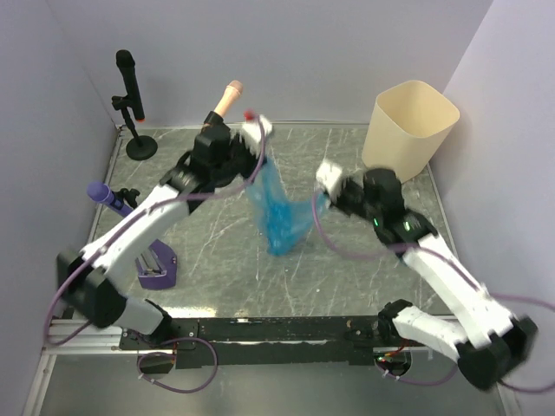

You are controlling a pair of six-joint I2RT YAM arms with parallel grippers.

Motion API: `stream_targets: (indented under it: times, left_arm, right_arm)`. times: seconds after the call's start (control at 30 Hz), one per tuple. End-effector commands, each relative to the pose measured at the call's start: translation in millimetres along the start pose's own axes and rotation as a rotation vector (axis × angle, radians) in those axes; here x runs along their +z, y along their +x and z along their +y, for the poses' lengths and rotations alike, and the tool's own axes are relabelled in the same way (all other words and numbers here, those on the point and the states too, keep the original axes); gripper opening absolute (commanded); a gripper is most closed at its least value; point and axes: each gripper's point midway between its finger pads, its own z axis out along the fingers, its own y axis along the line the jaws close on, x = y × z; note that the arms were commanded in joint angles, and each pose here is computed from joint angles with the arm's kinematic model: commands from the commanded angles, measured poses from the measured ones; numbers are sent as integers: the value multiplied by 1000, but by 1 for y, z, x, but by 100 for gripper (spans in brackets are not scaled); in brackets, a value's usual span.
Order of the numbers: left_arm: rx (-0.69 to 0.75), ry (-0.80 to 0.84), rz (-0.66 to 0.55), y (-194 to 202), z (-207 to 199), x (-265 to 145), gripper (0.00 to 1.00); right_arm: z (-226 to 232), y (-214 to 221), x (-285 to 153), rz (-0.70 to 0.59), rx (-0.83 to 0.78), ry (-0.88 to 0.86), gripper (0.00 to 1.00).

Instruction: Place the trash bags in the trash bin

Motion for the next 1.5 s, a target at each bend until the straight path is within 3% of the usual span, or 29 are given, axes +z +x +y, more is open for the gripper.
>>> stream_targets:
  times: [0.0, 0.1, 0.13, 0.2, 0.27, 0.33, 0.4, 0.47, 0.5, 0.53, 0.57, 0.6, 0.63, 0.67, 0.7, 0.77, 0.83, 0.93, 1.0, 1.17, 1.3, 1.4, 1.47]
  left_arm:
    - [-236, -508, -95, -75, 124, 11, 1]
    - [-212, -589, -346, -181, 166, -1, 1]
    - [-176, -592, -488, -230, 168, -21, 1]
    - [-100, -544, -717, -291, 157, -52, 1]
    - [62, -502, -1012, -346, 130, -112, 1]
    - [262, -430, -1287, -368, 83, -174, 5]
    - [526, -444, -1405, -369, 32, -200, 9]
    - [621, -493, -1362, -338, 10, -182, 11]
    - [692, -395, -1256, -304, -5, -152, 1]
    - [839, -135, -887, -217, -26, -75, 1]
    - [1064, 306, -421, -70, -65, -29, 1]
    - [1370, 600, -206, 33, -81, -42, 1]
    - [1300, 665, -119, 70, -84, -50, 1]
    - [1102, 650, -112, 68, -87, -54, 1]
    - [1039, 653, -121, 66, -88, -59, 0]
    - [1065, 626, -188, 50, -89, -61, 1]
    - [924, 543, -279, 20, -90, -58, 0]
    - [700, 466, -296, -1, -84, -52, 1]
    - [530, 419, -254, -10, -76, -45, 1]
    - [64, 24, -115, -18, -8, -16, 1]
    - [-197, -306, -58, -30, 76, 10, 1]
    - [-279, -492, -120, -84, 145, 22, 1]
    - [-246, -533, -239, -144, 170, 18, 1]
  right_arm:
    - [-170, -47, -4, 13, 242, 546, 0]
    - [-256, -125, -27, -136, 224, 732, 0]
    - [-275, -170, -49, -254, 177, 775, 0]
    - [-286, -234, -82, -433, 43, 849, 0]
    - [-267, -297, -134, -716, -146, 923, 0]
    - [-216, -336, -186, -1014, -393, 932, 0]
    - [-182, -349, -203, -1094, -552, 980, 0]
    - [-175, -318, -163, -957, -523, 943, 0]
    - [-163, -274, -99, -724, -546, 771, 0]
    - [-103, -184, -7, -394, -604, 314, 0]
    - [-25, -92, 19, -156, -697, -143, 0]
    - [51, -7, 2, -22, -700, -526, 0]
    - [86, 29, -20, -8, -663, -647, 0]
    - [97, 35, -29, -41, -643, -629, 0]
    - [104, 33, -37, -105, -660, -578, 0]
    - [98, 13, -43, -229, -664, -408, 0]
    - [90, -7, -45, -313, -648, -299, 0]
    - [71, -27, -44, -312, -534, -232, 0]
    - [55, -30, -35, -239, -353, -204, 0]
    - [-16, -39, -19, -120, 25, 29, 0]
    - [-100, -37, 6, -13, 174, 270, 0]
    - [-195, -64, 14, 28, 265, 493, 0]
    - [-249, -113, 4, -76, 255, 607, 0]
